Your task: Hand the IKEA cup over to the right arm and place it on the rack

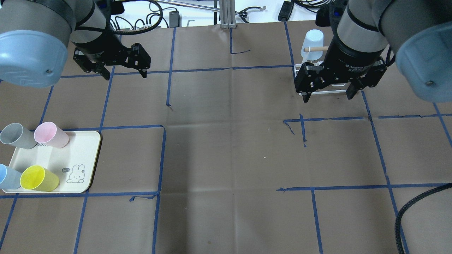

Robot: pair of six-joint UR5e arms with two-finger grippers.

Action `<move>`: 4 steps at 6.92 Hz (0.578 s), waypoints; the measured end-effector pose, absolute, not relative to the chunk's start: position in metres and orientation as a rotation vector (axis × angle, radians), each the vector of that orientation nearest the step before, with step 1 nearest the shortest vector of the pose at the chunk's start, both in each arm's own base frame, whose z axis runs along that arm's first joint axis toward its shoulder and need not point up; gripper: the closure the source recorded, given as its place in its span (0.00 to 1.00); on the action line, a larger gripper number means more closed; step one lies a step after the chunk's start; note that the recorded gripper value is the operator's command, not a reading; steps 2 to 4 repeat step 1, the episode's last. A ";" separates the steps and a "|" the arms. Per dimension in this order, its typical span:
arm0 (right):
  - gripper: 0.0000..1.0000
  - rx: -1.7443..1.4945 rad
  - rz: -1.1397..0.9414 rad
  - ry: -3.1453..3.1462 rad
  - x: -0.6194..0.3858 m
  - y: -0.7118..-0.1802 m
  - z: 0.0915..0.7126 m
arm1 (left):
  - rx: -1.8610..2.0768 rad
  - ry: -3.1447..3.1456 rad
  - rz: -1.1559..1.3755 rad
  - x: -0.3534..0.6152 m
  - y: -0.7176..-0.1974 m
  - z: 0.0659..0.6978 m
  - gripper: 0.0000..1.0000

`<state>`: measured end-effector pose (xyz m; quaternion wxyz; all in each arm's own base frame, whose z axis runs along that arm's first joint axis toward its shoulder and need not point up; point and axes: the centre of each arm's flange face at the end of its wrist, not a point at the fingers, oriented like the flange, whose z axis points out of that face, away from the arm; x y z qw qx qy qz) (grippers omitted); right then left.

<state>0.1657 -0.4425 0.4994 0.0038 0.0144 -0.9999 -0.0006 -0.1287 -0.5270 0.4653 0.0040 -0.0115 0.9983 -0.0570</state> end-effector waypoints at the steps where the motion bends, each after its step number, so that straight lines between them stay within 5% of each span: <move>1: 0.00 0.046 0.000 -3.134 0.166 -0.442 0.500 | -0.037 3.128 -0.180 -0.129 -0.527 0.465 0.00; 4: 0.00 0.046 0.000 -3.134 0.166 -0.442 0.500 | -0.037 3.128 -0.180 -0.129 -0.527 0.465 0.00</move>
